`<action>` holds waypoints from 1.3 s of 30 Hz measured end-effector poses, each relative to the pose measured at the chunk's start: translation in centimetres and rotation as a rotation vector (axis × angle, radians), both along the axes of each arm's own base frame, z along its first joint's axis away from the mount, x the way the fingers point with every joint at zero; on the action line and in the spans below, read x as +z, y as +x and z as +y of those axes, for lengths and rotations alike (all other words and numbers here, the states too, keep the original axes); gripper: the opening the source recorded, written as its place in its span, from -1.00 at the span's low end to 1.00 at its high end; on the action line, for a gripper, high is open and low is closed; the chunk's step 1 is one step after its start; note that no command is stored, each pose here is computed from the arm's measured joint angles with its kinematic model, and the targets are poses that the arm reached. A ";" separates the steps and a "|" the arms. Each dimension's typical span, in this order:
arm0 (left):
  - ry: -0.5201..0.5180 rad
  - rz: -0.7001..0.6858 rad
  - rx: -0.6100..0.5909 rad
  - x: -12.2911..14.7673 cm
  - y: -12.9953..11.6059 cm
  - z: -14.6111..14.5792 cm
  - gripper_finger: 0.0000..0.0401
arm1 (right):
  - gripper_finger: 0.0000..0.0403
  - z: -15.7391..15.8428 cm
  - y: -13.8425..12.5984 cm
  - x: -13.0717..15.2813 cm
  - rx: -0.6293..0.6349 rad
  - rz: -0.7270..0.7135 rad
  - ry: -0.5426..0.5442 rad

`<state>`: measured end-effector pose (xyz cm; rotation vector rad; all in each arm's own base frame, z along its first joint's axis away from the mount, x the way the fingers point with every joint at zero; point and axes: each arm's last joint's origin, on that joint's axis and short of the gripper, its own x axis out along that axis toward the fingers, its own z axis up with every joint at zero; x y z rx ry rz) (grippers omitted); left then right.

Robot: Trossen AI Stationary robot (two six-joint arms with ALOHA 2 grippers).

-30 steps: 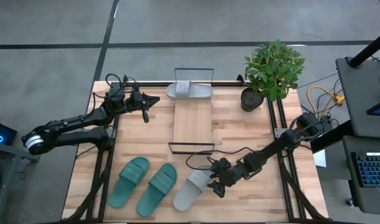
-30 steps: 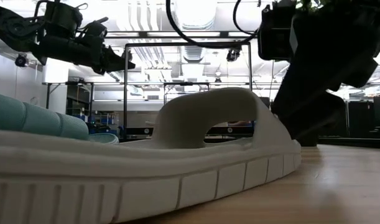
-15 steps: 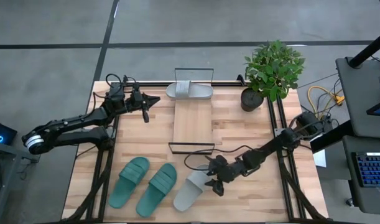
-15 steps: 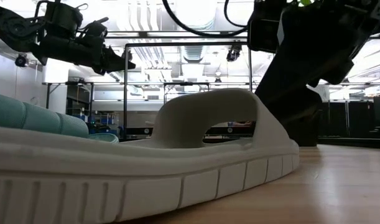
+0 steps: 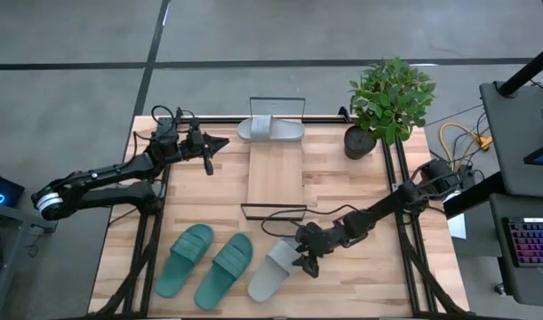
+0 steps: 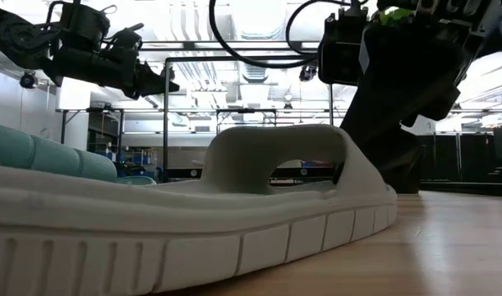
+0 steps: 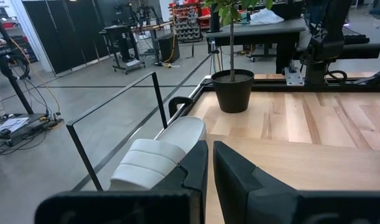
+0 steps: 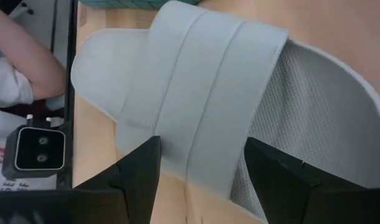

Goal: Pick and place slides into the shelf
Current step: Put the gray slipper on the shelf

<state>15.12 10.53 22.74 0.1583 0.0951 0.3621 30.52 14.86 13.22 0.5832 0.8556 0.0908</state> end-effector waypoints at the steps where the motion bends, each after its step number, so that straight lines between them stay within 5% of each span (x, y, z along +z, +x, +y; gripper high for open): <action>1: 0.000 -0.001 0.000 0.0 0.0 0.0 -0.95 | 0.10 -0.1 0.0 0.0 0.005 0.001 0.007; 10: 0.001 -0.001 0.000 0.0 0.0 0.0 -0.95 | -0.03 0.2 0.2 0.1 0.059 -0.034 0.039; 23: 0.001 -0.001 0.000 0.0 0.0 0.0 -0.95 | -0.91 0.2 0.2 0.2 0.146 -0.074 -0.035; 30: 0.001 -0.001 0.000 0.0 0.0 0.0 -0.95 | -0.94 0.4 0.4 1.0 0.168 -0.096 -0.026; 39: 0.004 -0.006 -0.001 0.1 0.0 0.0 -0.95 | -0.94 0.6 0.8 6.7 0.301 -0.280 -0.083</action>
